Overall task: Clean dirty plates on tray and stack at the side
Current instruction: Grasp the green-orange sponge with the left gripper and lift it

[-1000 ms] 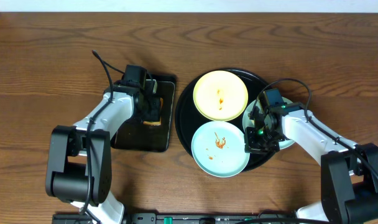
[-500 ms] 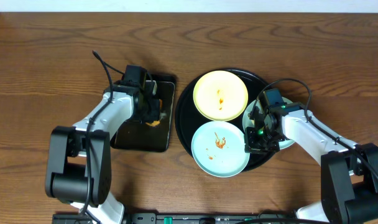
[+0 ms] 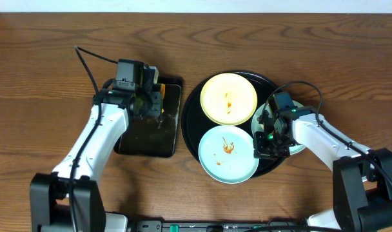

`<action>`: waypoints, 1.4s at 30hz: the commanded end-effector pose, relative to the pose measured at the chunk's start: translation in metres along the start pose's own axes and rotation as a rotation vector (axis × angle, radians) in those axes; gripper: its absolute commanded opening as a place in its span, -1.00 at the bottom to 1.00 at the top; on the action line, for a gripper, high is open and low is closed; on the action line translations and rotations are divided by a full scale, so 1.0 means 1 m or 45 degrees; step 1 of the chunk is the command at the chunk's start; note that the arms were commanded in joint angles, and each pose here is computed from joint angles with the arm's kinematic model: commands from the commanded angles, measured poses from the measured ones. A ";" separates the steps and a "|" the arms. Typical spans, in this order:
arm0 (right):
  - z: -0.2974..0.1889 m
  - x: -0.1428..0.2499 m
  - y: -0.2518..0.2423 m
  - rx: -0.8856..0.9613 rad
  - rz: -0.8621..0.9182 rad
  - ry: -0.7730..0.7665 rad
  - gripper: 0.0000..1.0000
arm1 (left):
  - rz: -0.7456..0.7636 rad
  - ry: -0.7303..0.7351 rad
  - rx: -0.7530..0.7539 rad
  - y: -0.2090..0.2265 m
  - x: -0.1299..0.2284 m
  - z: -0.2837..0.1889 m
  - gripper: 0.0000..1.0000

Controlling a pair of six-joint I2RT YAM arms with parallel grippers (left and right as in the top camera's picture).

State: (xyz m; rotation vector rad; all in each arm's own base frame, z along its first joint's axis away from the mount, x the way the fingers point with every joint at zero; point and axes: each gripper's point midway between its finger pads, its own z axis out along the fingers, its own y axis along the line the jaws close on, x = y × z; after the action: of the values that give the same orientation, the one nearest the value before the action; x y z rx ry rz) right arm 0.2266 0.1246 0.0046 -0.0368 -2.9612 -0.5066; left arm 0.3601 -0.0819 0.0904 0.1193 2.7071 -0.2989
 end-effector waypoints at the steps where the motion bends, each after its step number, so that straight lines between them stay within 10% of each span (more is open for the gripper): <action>1: 0.004 0.003 -0.003 0.050 -0.014 0.013 -0.98 | -0.018 0.104 -0.017 0.006 0.021 0.022 -0.85; 12: 0.004 0.003 -0.003 0.051 -0.012 0.018 -0.97 | -0.059 0.344 -0.039 0.018 0.063 0.069 -0.85; 29: 0.004 0.002 -0.003 0.049 -0.014 0.012 -0.97 | -0.045 0.010 0.037 -0.006 0.001 -0.003 -0.85; 42: 0.004 0.003 -0.003 0.049 -0.013 0.015 -0.98 | -0.087 0.082 0.030 -0.011 0.023 0.007 -0.85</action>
State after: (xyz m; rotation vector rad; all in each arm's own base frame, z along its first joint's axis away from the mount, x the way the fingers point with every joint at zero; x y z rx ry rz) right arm 0.2265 0.1246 0.0046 -0.0369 -2.9609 -0.5063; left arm 0.3477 -0.0899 0.0826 0.0472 2.7533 -0.3630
